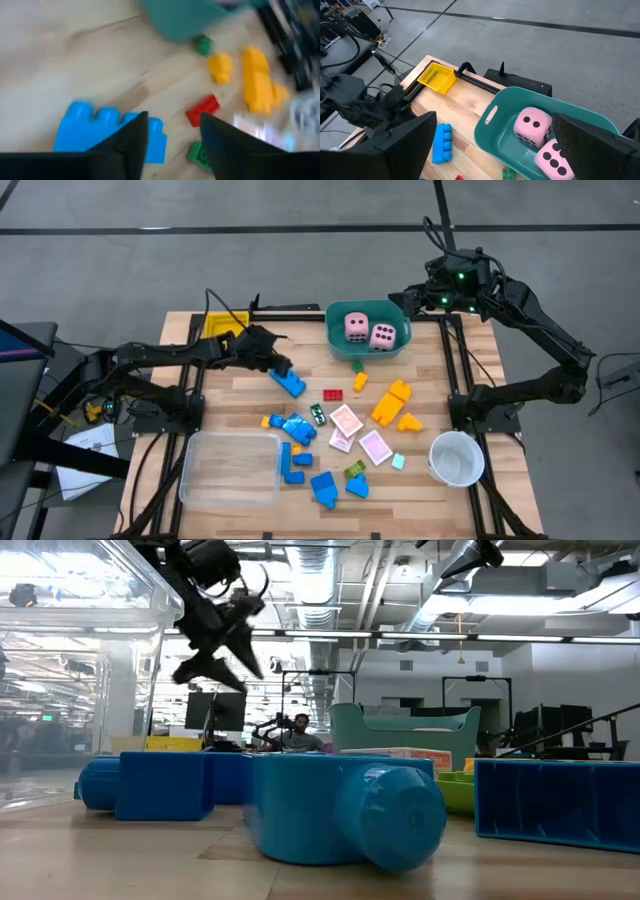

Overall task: Pick & Place Toys
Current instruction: Put the blue game piece into the transparent bin

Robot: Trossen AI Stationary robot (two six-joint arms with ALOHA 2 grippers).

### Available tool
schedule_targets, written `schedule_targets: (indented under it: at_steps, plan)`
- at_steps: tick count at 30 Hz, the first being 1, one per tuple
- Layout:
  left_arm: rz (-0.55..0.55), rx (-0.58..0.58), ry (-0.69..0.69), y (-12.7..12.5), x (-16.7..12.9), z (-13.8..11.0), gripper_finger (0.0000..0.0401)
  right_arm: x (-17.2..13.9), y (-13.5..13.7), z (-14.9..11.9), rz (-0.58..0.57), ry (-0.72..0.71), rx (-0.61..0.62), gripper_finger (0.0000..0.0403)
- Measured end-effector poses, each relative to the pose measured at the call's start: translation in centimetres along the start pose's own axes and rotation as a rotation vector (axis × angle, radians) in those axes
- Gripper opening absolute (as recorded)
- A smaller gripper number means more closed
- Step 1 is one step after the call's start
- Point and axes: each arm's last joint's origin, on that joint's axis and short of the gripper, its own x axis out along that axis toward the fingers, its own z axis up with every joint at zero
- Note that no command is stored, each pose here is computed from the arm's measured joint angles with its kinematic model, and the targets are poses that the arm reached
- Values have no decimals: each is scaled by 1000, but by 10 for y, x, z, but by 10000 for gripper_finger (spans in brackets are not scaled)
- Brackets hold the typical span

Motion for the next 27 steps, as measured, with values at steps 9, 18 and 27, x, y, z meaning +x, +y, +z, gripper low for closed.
schedule_targets:
  at_steps: [9, 18, 27]
  plan:
    - [-95, 748, -23, -32, -4, 1, 351, 0, 0, -1, -2, 7, -1, 386]
    - [-71, 1194, 279, -64, 17, 44, 382, 0, -1, 0, -2, 10, -2, 386]
    - [-129, 1441, 653, -58, 70, 45, 386, 0, -1, -1, -3, 12, -27, 386]
